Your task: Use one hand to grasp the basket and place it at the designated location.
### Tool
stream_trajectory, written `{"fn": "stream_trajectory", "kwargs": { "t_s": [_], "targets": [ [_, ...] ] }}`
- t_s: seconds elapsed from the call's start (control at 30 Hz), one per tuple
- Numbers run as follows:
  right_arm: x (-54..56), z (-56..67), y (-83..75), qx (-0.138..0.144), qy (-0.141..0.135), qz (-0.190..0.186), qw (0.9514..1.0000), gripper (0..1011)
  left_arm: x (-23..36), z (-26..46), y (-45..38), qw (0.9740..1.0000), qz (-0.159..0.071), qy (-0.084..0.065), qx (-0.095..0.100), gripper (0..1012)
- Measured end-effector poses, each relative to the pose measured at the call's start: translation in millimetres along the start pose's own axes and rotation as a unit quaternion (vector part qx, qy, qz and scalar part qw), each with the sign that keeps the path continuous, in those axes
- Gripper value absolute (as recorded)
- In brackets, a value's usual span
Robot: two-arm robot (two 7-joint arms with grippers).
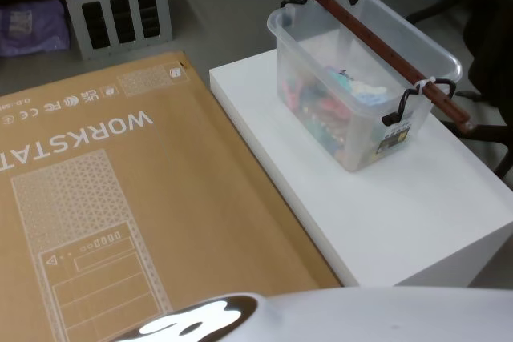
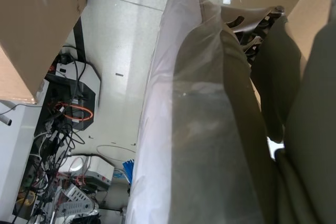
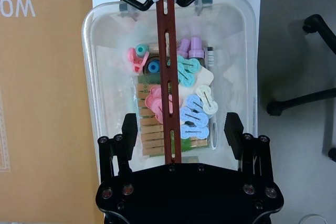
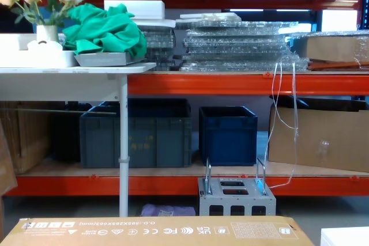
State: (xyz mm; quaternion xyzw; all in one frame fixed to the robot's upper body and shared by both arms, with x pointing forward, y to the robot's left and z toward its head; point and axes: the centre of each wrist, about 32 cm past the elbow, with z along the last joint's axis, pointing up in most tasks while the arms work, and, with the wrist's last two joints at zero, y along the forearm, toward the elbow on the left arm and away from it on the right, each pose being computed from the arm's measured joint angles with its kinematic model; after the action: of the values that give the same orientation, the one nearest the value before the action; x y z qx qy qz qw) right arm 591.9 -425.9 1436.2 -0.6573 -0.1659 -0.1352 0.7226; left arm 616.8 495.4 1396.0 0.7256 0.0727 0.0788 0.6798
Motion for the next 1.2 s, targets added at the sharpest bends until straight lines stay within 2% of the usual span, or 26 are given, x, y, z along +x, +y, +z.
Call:
{"fn": "stream_trajectory", "kwargs": {
  "t_s": [1.2],
  "targets": [
    [0.0,0.0,0.0,0.0,0.0,0.0,1.0,1000,0.0,0.0,0.0,1.0,0.0,0.0,0.0,0]
  ]
}}
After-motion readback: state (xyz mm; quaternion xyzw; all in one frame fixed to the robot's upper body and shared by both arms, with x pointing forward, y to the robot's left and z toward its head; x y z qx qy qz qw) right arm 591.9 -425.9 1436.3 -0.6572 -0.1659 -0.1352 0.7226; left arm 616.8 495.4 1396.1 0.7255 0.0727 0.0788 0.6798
